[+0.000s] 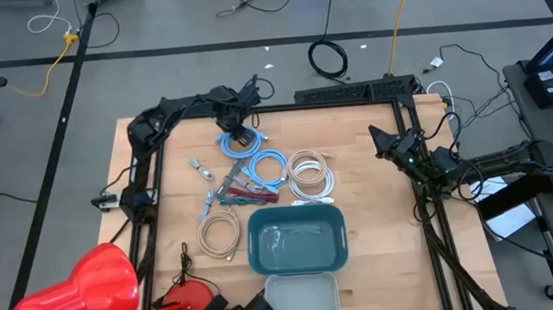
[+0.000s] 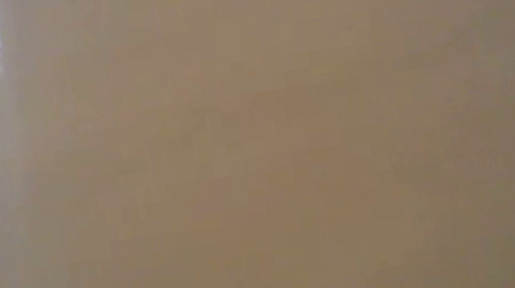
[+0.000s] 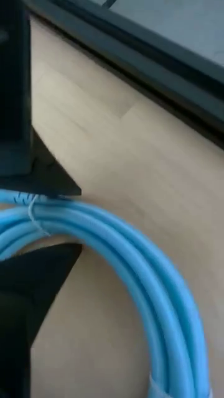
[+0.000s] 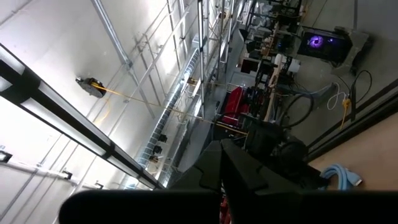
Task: Pick & Place USB Port
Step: Put the top blue HDMI cable into the blue bin
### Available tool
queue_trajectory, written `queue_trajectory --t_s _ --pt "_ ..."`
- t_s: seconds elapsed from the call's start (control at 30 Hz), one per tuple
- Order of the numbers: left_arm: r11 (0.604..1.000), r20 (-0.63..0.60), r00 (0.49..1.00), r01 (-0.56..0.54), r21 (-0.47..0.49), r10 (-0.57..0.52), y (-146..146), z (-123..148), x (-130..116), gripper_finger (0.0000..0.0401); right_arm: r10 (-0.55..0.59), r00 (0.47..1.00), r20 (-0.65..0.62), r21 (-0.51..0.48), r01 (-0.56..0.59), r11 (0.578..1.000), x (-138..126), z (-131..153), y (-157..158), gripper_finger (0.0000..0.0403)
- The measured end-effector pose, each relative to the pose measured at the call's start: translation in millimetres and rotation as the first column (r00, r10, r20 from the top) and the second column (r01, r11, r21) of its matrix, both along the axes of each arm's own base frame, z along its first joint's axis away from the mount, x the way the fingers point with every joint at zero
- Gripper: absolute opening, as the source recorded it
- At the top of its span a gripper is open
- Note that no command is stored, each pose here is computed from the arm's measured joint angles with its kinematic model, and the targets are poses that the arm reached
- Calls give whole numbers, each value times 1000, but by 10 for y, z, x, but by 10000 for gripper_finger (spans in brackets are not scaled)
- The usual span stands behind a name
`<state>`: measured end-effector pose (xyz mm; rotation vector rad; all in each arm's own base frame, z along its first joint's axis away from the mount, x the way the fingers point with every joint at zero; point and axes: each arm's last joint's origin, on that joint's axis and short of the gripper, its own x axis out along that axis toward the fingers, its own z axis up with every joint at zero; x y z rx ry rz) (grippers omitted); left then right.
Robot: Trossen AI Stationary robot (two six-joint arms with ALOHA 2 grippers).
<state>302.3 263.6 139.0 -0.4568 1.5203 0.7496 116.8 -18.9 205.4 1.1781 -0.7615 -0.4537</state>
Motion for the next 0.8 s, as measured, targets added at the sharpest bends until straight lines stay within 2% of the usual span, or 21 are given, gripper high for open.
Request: queue_trajectory --t_s 0.1,0.3,0.47,0.57,0.67,0.73,0.8 --pt "1000 -5 1000 -5 6 5 -30 14 15 35 0 1000 -1 0 0 1000 1 -1 0 0" --pt "996 -69 997 -22 87 28 -52 187 -71 32 -1 1000 -1 0 1 1000 1 -1 0 0" --pt "982 -33 999 -17 190 23 -123 708 -206 32 -4 1000 -8 -3 4 1000 3 -4 0 0" --pt "974 46 998 -41 224 32 -249 1065 -303 32 -5 1000 -20 -4 5 1000 12 -14 0 0" --pt "977 198 980 -73 200 33 -501 1447 -368 32 -5 999 -37 -4 5 1000 26 -30 0 0" --pt "981 277 961 -47 187 -7 -759 1653 -351 32 -5 999 -42 -5 5 1000 31 -35 0 0" --pt "980 338 936 35 194 -100 -1094 1833 -294 32 -5 999 -44 -4 5 1000 33 -37 0 0"
